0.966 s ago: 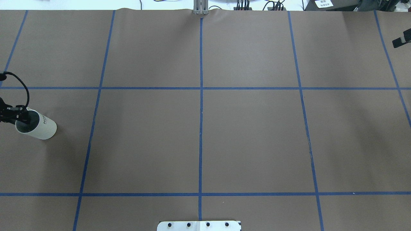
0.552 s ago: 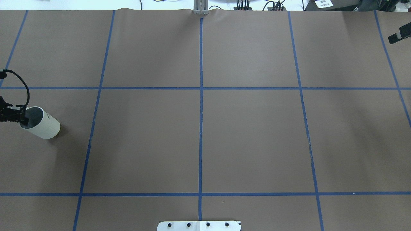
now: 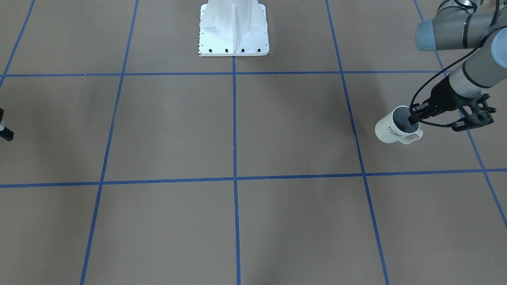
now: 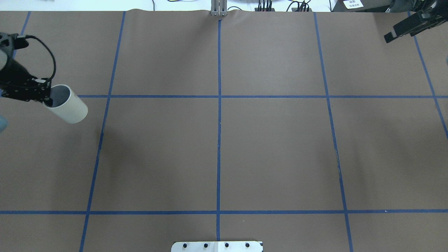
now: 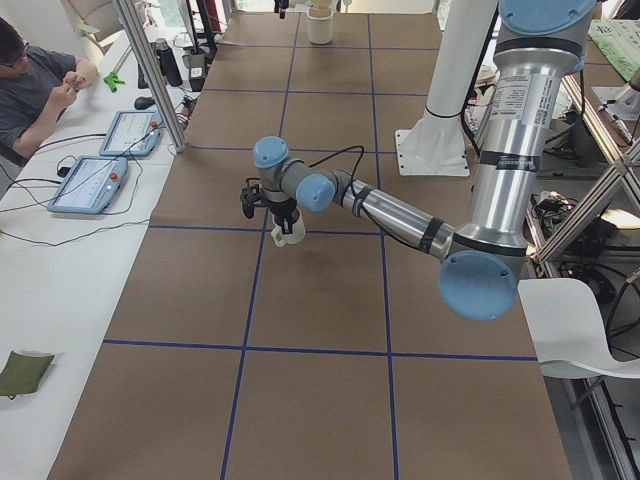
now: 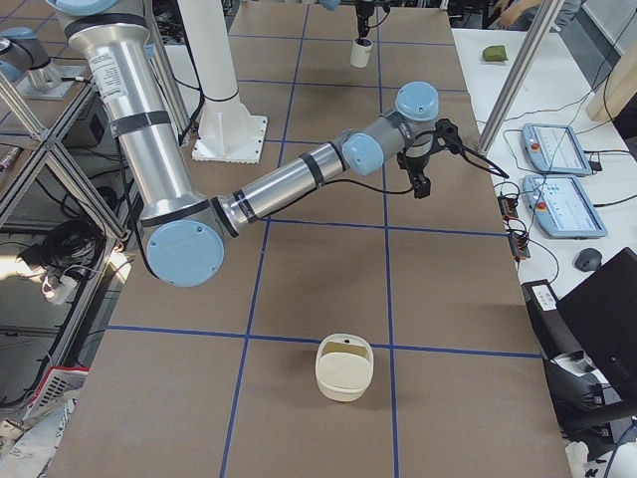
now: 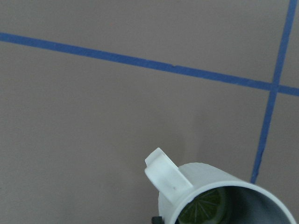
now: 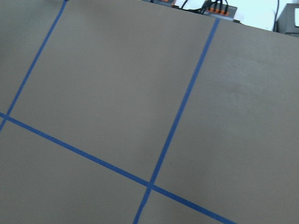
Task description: Left arm hands cup to right arm to dump lemon
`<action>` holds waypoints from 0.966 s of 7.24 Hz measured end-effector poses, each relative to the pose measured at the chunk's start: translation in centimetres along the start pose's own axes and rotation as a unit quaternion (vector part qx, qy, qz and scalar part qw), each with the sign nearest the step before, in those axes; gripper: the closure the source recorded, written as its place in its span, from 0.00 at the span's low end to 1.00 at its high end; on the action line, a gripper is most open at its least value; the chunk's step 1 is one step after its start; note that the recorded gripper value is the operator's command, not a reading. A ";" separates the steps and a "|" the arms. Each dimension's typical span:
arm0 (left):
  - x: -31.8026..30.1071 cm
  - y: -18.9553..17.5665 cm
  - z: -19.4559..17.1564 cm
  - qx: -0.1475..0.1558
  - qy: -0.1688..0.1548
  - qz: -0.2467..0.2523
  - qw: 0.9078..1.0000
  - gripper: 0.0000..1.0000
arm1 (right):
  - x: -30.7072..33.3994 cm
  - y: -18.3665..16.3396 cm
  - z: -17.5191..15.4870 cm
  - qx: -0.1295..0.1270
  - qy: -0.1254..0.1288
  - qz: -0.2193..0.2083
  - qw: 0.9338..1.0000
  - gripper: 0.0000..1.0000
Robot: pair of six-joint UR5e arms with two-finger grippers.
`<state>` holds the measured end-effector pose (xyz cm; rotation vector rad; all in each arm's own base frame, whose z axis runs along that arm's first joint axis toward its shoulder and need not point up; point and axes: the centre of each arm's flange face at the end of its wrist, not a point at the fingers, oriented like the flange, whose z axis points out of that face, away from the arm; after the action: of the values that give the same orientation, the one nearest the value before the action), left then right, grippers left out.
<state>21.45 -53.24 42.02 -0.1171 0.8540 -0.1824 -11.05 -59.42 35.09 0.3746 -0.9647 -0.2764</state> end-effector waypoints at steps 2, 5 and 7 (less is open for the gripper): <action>9.0 -3.6 -3.0 0.004 0.013 -0.060 0.998 1.00 | -4.2 -2.2 3.5 0.025 0.005 -0.049 0.998 0.02; 19.2 -8.5 -3.6 -0.005 0.026 -0.129 0.991 1.00 | -14.7 -3.9 8.5 0.128 0.026 -0.132 0.983 0.02; 22.2 -10.5 -2.6 -0.002 0.040 -0.145 0.989 1.00 | -24.9 -4.4 11.7 0.197 0.041 -0.179 0.963 0.02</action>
<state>32.53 -68.16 25.77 -0.2394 0.9157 -0.4612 -34.64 -55.86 20.73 0.9234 -0.8648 -0.3945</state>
